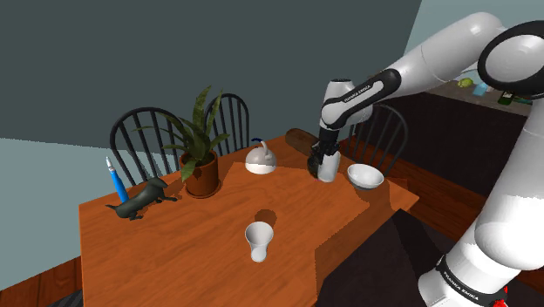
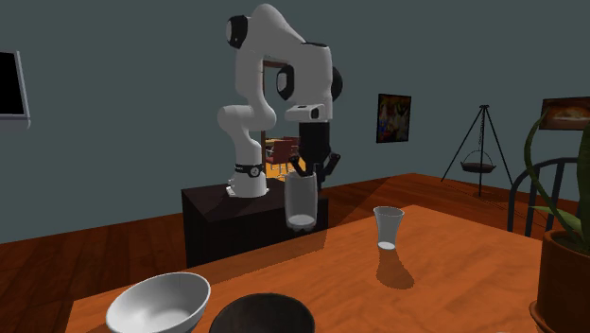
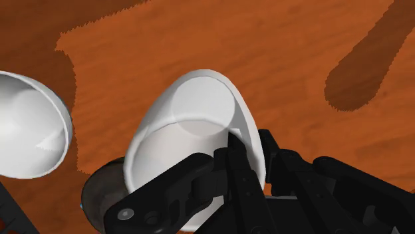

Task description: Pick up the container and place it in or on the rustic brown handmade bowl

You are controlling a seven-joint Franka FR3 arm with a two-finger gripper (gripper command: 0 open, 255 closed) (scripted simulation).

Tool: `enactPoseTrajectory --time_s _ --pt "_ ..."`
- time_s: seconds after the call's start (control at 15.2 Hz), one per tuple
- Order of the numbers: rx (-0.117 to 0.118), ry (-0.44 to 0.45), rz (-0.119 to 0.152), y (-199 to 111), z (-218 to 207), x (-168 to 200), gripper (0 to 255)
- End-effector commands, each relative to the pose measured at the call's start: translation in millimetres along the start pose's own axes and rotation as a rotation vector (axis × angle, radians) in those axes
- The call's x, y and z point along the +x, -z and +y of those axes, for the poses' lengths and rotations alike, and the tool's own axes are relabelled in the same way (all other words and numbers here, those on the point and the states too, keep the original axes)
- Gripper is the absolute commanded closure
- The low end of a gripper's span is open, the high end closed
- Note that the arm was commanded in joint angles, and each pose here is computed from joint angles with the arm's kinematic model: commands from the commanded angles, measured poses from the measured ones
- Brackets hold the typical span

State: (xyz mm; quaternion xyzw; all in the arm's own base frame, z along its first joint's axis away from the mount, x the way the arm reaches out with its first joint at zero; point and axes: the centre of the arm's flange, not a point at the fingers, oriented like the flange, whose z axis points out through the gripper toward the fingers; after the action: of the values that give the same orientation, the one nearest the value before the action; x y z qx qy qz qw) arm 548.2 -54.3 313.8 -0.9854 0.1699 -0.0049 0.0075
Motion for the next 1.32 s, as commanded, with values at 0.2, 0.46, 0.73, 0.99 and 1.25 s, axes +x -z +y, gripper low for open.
enactPoseTrajectory --time_s 0.2,0.46,0.73,0.99,1.25 --pt "0.0 0.001 0.0 8 34 56 255" --pt "0.0 0.001 0.0 14 60 102 255" --pt "0.0 0.001 0.0 21 85 148 255" --pt "0.0 0.001 0.0 28 111 193 255" --pt "0.0 0.001 0.0 21 123 216 255"
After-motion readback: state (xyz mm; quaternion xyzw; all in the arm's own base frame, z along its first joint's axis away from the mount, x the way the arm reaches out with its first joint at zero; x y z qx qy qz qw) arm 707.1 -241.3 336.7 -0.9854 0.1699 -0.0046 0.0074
